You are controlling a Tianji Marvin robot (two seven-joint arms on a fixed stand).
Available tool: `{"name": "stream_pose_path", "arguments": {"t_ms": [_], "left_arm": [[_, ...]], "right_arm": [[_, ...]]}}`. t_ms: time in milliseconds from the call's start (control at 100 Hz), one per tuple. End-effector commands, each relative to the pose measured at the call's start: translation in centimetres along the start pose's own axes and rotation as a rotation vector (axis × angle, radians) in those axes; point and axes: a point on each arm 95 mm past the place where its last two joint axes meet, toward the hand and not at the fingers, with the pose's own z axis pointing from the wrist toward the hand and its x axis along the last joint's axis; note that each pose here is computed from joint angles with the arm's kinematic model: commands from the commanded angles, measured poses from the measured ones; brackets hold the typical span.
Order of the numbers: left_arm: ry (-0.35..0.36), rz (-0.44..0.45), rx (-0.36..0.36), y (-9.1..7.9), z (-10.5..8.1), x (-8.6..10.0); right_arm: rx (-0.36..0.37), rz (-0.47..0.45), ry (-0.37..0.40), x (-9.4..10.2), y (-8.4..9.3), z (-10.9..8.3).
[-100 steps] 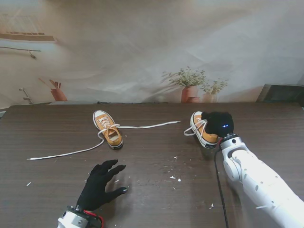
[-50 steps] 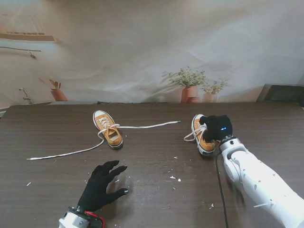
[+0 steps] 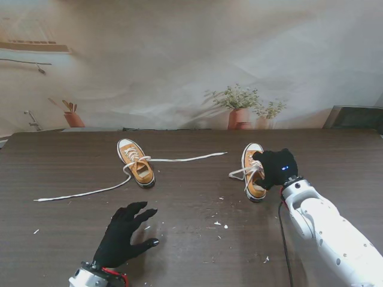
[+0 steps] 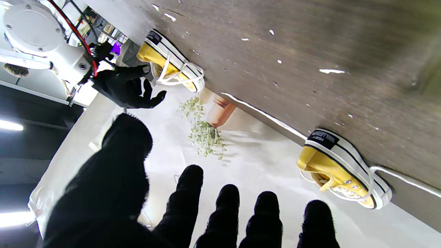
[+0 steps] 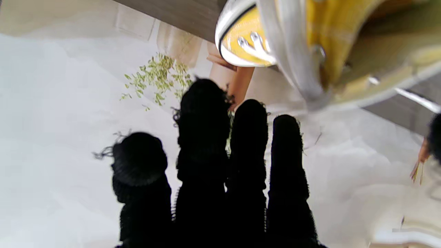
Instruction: Tie the shoelaces into a bow on the shoes
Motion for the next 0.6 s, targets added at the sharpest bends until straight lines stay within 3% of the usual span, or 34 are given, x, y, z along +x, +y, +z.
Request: {"name": "stream_pose_path", "arguments": {"t_ms": [0,400,590], "left_arm": [[-0.004,0.014,-0.004,-0.3,0.0,0.2],[-0.087,0.074,-0.020,-1.1,-1.1,0.9],[-0.108,0.075,-0.033,-1.3,-1.4,1.1]], "right_arm": [[0.000,0.045,0.017,1.0,0.4,-0.9],[0.107,0.378,0.034,8.4,6.6,-8.3],[0.154,0.493,0.042,11.5,7.9,-11.5]]}}
